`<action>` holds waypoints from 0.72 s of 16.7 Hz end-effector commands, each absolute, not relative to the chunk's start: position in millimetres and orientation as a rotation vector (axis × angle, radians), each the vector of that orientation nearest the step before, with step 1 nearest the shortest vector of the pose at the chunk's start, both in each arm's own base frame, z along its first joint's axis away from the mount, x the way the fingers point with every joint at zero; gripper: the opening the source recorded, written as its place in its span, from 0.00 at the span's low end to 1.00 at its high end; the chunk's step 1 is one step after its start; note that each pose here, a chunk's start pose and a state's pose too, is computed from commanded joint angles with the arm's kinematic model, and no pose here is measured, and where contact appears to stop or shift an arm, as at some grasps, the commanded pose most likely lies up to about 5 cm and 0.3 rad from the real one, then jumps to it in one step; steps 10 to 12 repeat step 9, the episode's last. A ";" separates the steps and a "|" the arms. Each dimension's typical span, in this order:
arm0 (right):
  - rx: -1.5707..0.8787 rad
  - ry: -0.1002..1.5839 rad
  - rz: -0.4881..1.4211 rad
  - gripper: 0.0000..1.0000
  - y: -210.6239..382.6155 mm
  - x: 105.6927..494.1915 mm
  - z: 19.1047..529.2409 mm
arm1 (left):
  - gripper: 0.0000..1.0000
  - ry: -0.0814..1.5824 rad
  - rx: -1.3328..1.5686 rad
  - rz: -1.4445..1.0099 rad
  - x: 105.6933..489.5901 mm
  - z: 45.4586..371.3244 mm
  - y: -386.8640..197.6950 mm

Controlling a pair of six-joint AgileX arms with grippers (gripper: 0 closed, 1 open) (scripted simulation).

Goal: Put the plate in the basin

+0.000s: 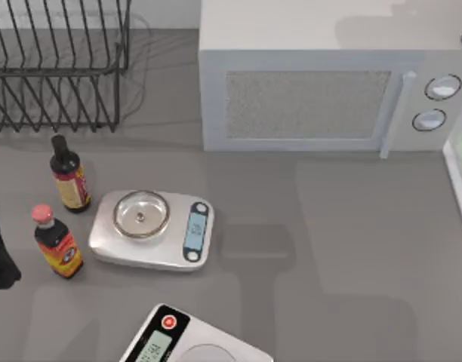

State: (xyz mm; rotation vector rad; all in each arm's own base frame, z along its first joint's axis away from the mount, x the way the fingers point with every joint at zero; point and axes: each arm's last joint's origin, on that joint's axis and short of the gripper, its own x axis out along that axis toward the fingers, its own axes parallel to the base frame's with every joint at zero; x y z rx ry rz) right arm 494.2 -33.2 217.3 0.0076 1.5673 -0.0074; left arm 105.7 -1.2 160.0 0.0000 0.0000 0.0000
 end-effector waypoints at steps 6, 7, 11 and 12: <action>0.008 1.567 -0.007 1.00 -33.2 494.2 217.3 | 1.00 0.000 0.000 0.000 105.7 160.0 -1.2; 0.008 1.567 -0.007 1.00 -33.2 494.2 217.3 | 1.00 0.000 0.000 0.000 105.7 160.0 -1.2; 0.008 1.567 -0.007 1.00 -33.2 494.2 217.3 | 1.00 0.000 0.000 0.000 105.7 160.0 -1.2; 0.008 1.567 -0.007 1.00 -33.2 494.2 217.3 | 1.00 0.000 0.000 0.000 105.7 160.0 -1.2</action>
